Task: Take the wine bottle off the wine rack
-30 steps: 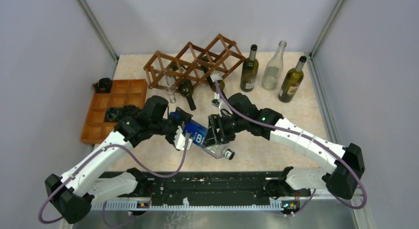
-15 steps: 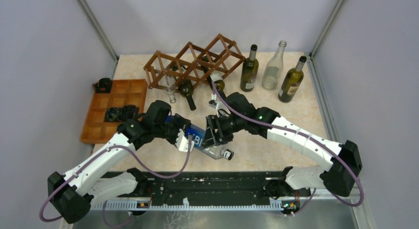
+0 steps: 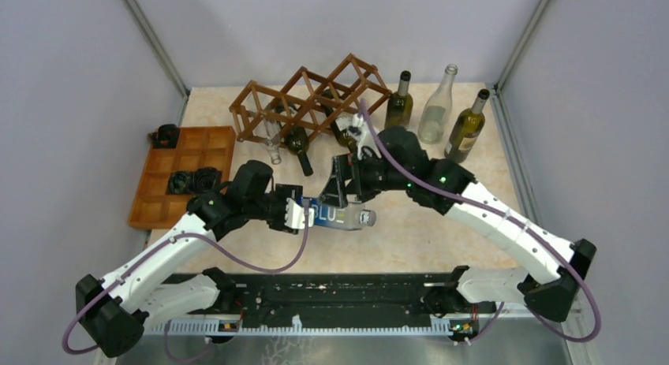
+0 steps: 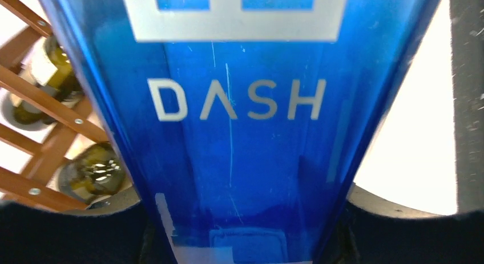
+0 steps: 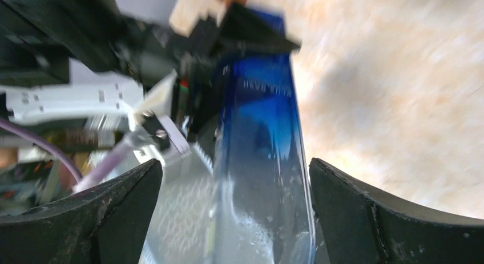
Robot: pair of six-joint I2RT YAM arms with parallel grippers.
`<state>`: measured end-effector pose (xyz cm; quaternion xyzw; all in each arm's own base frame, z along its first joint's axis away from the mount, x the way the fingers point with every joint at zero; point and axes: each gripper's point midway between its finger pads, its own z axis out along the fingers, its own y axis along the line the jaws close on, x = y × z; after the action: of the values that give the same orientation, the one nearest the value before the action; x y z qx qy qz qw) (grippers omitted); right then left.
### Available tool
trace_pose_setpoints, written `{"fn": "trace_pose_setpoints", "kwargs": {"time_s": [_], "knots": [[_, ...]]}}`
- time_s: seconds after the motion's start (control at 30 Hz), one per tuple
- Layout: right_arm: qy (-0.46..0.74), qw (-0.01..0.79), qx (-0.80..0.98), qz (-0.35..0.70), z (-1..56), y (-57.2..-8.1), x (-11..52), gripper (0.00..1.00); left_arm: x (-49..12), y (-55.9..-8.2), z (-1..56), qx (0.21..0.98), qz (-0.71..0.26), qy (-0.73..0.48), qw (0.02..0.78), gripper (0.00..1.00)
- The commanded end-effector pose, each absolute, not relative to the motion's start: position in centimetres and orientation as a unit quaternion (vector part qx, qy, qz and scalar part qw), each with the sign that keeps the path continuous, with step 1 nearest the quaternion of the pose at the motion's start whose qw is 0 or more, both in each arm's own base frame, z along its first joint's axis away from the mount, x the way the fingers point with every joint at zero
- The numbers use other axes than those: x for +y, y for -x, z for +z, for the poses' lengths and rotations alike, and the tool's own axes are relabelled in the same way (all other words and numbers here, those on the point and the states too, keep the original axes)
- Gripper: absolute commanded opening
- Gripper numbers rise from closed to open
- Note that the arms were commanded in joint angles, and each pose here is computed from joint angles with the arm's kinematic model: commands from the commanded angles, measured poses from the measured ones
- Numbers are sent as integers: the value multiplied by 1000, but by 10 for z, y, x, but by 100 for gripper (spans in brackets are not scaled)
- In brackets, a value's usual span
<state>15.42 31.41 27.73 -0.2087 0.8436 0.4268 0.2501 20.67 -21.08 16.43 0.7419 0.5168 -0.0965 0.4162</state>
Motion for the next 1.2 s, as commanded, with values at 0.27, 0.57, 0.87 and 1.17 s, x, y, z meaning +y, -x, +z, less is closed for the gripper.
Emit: {"fn": "trace_pose_setpoints", "kwargs": {"time_s": [0.27, 0.57, 0.87, 1.17], "knots": [[136, 510, 752, 396, 414, -191, 240, 99, -255, -187, 239, 601, -285, -577, 474, 0], [98, 540, 745, 380, 422, -181, 205, 99, -266, -186, 270, 635, -371, -493, 465, 0], [152, 519, 724, 427, 417, -164, 224, 99, -282, -166, 317, 597, -484, -473, 430, 0], [175, 498, 713, 462, 400, -179, 265, 99, -285, -144, 341, 559, -534, -490, 402, 0]]}}
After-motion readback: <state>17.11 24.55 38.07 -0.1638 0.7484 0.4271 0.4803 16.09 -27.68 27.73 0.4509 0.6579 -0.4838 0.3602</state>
